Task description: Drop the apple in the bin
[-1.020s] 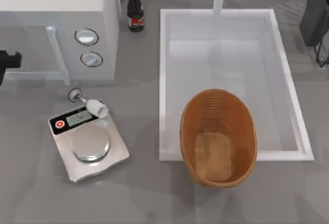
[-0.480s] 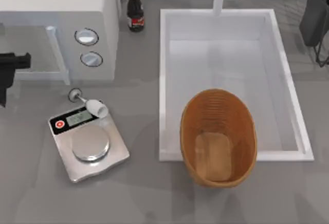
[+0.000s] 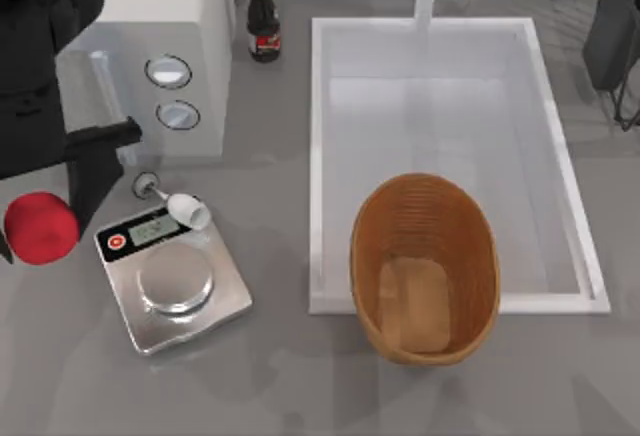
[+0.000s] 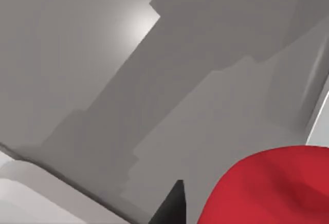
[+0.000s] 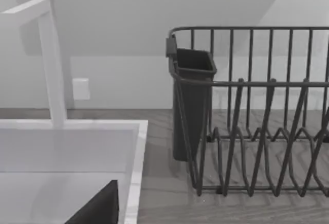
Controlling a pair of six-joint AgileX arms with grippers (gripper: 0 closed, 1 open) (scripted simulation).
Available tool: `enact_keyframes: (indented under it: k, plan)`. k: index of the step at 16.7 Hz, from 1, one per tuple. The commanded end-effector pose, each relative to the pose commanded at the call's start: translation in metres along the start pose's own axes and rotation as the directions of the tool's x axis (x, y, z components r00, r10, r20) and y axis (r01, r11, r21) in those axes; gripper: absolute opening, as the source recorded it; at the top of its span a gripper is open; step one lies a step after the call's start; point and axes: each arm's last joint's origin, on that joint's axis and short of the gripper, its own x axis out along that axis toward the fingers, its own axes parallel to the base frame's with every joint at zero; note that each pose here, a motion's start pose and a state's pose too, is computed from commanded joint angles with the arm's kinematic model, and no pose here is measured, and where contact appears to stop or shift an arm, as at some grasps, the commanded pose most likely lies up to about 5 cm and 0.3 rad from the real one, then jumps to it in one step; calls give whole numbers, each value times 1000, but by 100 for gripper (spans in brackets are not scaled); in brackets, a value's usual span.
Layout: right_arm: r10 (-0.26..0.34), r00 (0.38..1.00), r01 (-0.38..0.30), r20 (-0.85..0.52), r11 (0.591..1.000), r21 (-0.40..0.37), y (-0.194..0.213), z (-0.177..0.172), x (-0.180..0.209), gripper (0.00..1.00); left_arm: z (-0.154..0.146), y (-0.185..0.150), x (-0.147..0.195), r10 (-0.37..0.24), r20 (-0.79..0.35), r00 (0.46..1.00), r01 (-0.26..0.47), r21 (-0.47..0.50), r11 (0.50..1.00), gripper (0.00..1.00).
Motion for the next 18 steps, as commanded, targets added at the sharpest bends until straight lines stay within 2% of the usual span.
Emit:
enact_keyframes:
  k: [2, 4, 7, 10, 13, 15, 18]
  plan:
    - [0, 1000, 0, 0, 1000, 0, 0, 0, 0, 100, -11, -20, 4, 66, -22, 998, -69, -157, 985, 0]
    - [0, 1000, 0, 0, 1000, 0, 0, 0, 0, 100, -23, -40, 8, 129, -33, 991, -133, -318, 939, 0]
    - [0, 1000, 0, 0, 1000, 0, 0, 0, 0, 100, -43, -70, 12, 207, -30, 978, -188, -557, 809, 0]
    - [0, 1000, 0, 0, 1000, 0, 0, 0, 0, 100, -66, -98, 14, 260, -6, 966, -172, -765, 620, 0]
    - [0, 1000, 0, 0, 1000, 0, 0, 0, 0, 100, -90, -125, 13, 284, 30, 958, -89, -914, 397, 0]
    - [0, 1000, 0, 0, 1000, 0, 0, 0, 0, 100, -106, -140, 11, 279, 59, 958, -11, -971, 241, 0]
    - [0, 1000, 0, 0, 1000, 0, 0, 0, 0, 100, -130, -161, 4, 241, 102, 965, 104, -995, 5, 0]
